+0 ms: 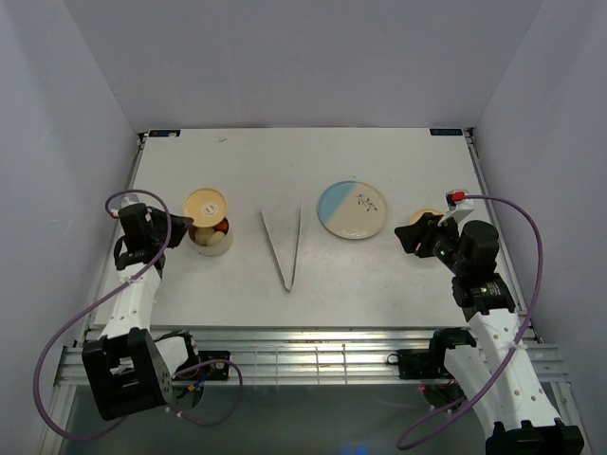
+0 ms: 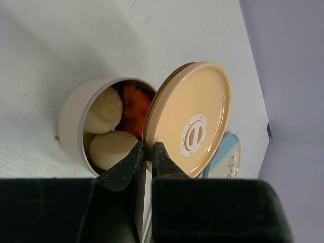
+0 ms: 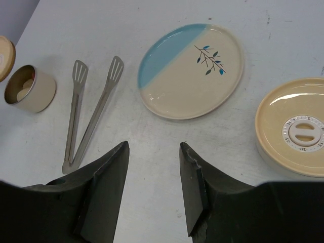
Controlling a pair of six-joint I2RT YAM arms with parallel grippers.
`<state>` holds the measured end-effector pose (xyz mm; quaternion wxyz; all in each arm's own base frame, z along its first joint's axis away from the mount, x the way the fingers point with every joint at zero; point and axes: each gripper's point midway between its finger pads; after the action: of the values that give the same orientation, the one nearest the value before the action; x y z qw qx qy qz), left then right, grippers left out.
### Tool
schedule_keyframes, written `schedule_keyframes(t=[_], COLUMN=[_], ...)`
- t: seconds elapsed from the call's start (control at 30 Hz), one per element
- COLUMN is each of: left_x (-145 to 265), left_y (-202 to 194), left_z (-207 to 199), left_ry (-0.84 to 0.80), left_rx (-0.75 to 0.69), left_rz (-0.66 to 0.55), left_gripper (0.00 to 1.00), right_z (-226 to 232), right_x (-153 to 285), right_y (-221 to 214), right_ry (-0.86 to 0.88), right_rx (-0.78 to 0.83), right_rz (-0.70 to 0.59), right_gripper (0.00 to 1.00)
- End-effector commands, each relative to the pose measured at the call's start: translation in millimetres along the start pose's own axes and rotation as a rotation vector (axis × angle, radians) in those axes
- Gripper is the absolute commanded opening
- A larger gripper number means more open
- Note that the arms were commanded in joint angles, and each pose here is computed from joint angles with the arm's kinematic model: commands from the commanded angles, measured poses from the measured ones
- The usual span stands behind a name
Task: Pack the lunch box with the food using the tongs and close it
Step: Close the box lid on the packing box.
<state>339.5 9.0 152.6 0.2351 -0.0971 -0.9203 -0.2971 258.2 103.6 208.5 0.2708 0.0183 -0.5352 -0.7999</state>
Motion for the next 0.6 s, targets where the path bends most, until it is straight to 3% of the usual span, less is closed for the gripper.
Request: schedule_keyframes(t=[0.0,0.57], left_x=[4,5], left_y=[-16,-35], left_z=[12,55], left_ry=[0.042,0.213], left_rx=[0.073,0.102], left_rz=[0.044,0.069], left_gripper=[0.0,0.0], right_z=[3,-1], right_x=[0,-1], right_y=[9,9], right_ry=[0.009,-0.008], right_rx=[0.026,0.025], right_rz=[-0.039,-0.042], right_gripper=[0.51,0.51])
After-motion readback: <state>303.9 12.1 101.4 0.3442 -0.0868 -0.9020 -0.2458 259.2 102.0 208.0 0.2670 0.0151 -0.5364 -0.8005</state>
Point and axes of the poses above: each gripper's point midway between its finger pads, its own x axis back along the fingers, its own z axis along the line the jaws close on, y = z × x, and after that the axes turned 3 degrees about -x, right-handed
